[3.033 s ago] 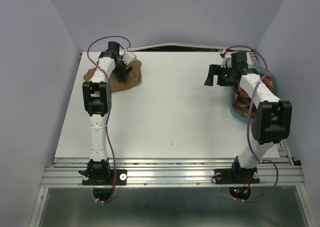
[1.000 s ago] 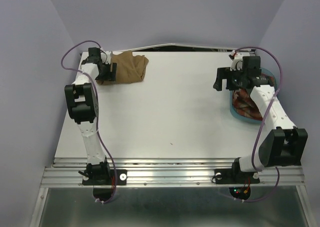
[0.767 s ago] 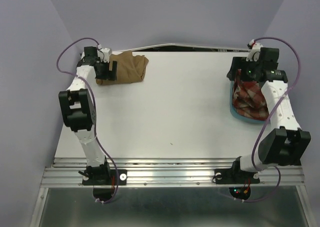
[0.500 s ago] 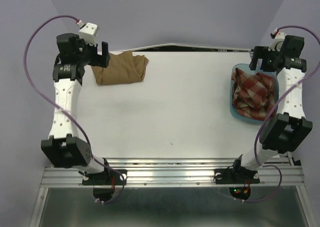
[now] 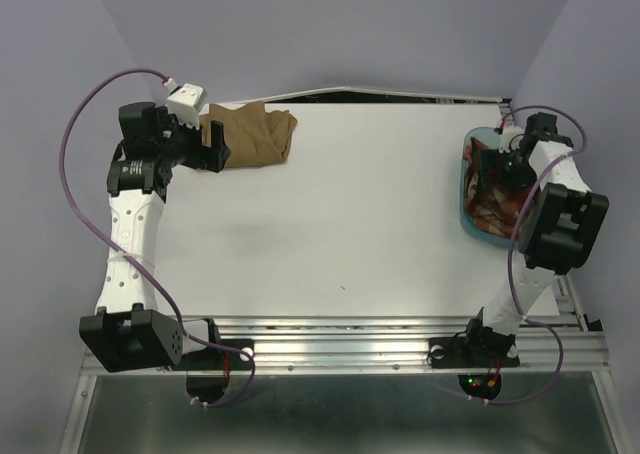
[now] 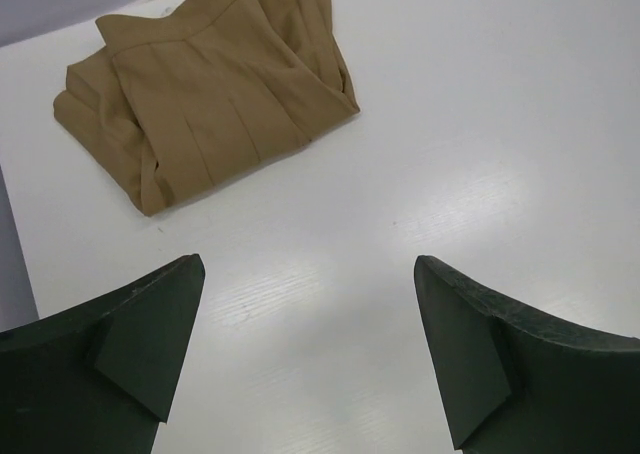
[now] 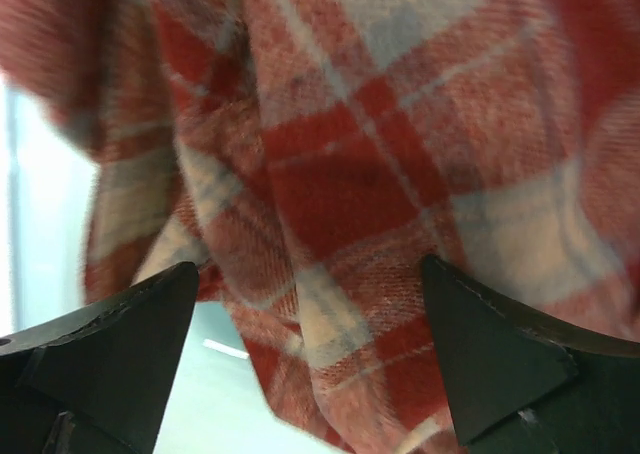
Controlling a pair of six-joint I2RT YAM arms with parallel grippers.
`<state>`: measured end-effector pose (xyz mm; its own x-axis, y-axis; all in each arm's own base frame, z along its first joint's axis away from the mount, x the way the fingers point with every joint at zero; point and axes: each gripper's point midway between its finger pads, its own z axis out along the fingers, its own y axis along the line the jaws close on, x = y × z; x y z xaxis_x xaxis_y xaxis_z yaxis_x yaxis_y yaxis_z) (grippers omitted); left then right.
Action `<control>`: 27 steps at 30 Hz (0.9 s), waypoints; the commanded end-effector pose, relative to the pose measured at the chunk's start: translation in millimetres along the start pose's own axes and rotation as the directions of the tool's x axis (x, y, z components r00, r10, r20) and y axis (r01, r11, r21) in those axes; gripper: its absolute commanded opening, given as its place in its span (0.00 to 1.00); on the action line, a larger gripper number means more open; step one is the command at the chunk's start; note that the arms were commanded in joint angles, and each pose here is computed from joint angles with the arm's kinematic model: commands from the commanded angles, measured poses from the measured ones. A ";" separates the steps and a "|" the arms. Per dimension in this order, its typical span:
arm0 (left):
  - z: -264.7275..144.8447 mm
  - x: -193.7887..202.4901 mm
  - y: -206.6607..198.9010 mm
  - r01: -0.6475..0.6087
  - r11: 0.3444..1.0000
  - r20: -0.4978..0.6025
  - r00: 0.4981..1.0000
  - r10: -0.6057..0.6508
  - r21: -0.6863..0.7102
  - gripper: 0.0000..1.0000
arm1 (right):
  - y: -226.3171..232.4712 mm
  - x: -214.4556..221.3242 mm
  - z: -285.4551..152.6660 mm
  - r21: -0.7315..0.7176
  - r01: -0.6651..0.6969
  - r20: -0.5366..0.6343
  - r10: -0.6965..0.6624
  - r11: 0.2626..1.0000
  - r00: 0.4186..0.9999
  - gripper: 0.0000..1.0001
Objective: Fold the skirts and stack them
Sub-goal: Grab the skirt from the pile
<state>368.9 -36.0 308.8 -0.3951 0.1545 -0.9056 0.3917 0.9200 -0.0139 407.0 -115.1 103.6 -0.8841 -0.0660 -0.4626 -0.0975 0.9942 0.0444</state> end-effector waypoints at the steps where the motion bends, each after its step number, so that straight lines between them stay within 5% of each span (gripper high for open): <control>1: -4.2 -1.4 -5.8 -0.004 1.000 0.024 1.000 0.003 0.016 0.99 | -1.6 13.4 20.8 0.002 0.025 -0.012 -0.025 1.000 1.000 0.96; 2: -3.7 0.2 -5.0 -0.006 1.000 0.021 1.000 0.006 0.011 0.99 | -2.3 13.0 20.0 0.013 0.026 0.002 -0.026 1.000 1.000 0.93; 5: 0.4 4.8 -1.2 0.006 1.000 0.012 1.000 -0.006 -0.004 0.99 | -8.9 -2.3 11.2 0.064 0.020 0.077 -0.025 0.998 0.997 0.52; 6: 0.4 5.3 -1.0 0.014 1.000 0.010 1.000 -0.014 -0.005 0.99 | -9.5 -8.8 4.9 0.071 0.016 0.097 -0.023 0.997 0.995 0.29; 8: -0.1 4.0 0.5 0.021 1.000 0.007 1.000 -0.021 -0.013 0.99 | -12.2 -38.2 -28.0 0.107 0.013 0.189 -0.033 0.994 0.981 0.05; 9: -1.9 2.6 1.1 0.025 0.999 0.007 1.000 -0.025 -0.021 0.99 | -13.5 -48.7 -42.8 0.127 0.014 0.223 -0.042 0.992 0.974 0.01; 14: -5.7 -3.3 5.5 0.021 0.999 0.000 1.000 -0.021 -0.048 0.99 | -11.2 -114.8 -149.8 0.230 0.040 0.454 -0.143 0.972 0.880 0.01; 17: -6.9 -9.1 12.0 0.020 0.997 -0.008 1.000 -0.021 -0.078 0.99 | 2.9 -150.7 -221.3 0.254 0.049 0.600 -0.197 0.966 0.775 0.01; 27: -20.9 -41.3 25.0 -0.040 0.989 0.037 0.998 0.046 -0.145 0.99 | 96.1 -212.5 -403.6 0.037 0.178 0.907 -0.108 0.983 0.408 0.01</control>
<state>377.2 -16.6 321.7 -0.4240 0.1506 -0.8931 0.2924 0.9560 0.0224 425.3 -88.0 505.3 -0.0984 -0.1622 -0.9818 -0.0613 0.9857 -0.1567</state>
